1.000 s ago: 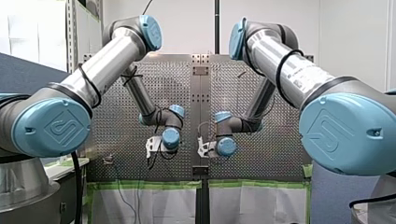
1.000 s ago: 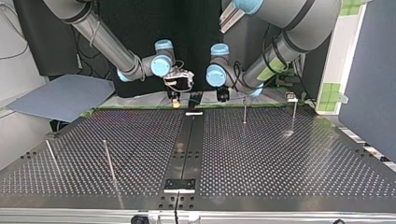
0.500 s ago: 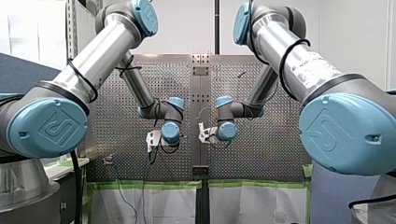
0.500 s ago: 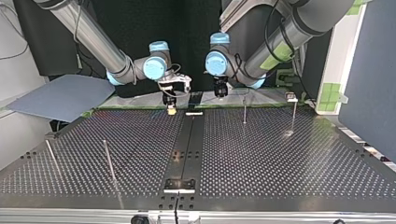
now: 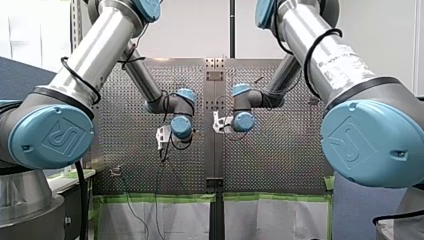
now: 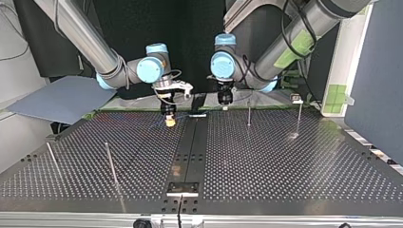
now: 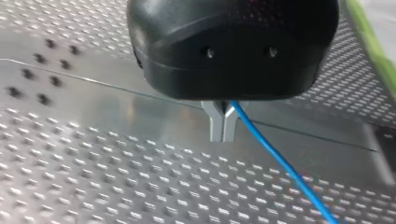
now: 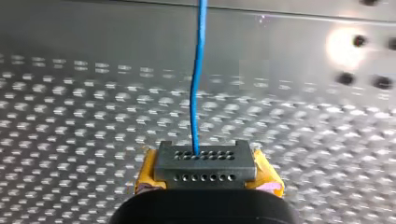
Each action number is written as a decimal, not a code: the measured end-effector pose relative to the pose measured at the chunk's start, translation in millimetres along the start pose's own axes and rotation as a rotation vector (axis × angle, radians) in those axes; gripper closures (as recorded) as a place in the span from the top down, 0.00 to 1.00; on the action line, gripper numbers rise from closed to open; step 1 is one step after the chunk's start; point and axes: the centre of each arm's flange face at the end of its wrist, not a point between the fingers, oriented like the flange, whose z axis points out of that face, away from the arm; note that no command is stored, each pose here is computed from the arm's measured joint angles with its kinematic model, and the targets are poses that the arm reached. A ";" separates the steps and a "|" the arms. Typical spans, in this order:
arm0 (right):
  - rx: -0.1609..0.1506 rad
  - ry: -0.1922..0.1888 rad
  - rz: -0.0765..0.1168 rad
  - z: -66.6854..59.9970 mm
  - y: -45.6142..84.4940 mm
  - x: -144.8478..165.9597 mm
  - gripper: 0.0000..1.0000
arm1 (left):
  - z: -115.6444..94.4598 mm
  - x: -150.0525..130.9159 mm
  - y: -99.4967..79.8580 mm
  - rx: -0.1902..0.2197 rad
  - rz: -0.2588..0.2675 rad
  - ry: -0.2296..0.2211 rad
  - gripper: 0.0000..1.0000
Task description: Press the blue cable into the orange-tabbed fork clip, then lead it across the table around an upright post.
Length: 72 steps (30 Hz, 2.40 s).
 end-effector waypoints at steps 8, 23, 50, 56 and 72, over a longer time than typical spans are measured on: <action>-0.002 0.067 0.013 -5.8 4.2 46.9 0.00 | 0.5 -58.7 -11.4 0.008 -0.035 -0.067 0.00; 0.004 0.209 0.038 -22.2 11.6 144.5 0.00 | -20.0 -159.1 -20.4 0.016 -0.063 -0.156 0.00; -0.038 0.372 0.095 -49.4 55.7 264.2 0.00 | -63.4 -318.0 -36.1 0.061 -0.071 -0.321 0.00; -0.057 0.397 0.109 -52.0 74.5 279.3 0.00 | -52.7 -318.6 -48.1 0.080 -0.040 -0.299 0.00; -0.132 0.362 0.125 -57.5 133.8 290.1 0.00 | -50.6 -322.6 -90.9 0.127 0.032 -0.252 0.00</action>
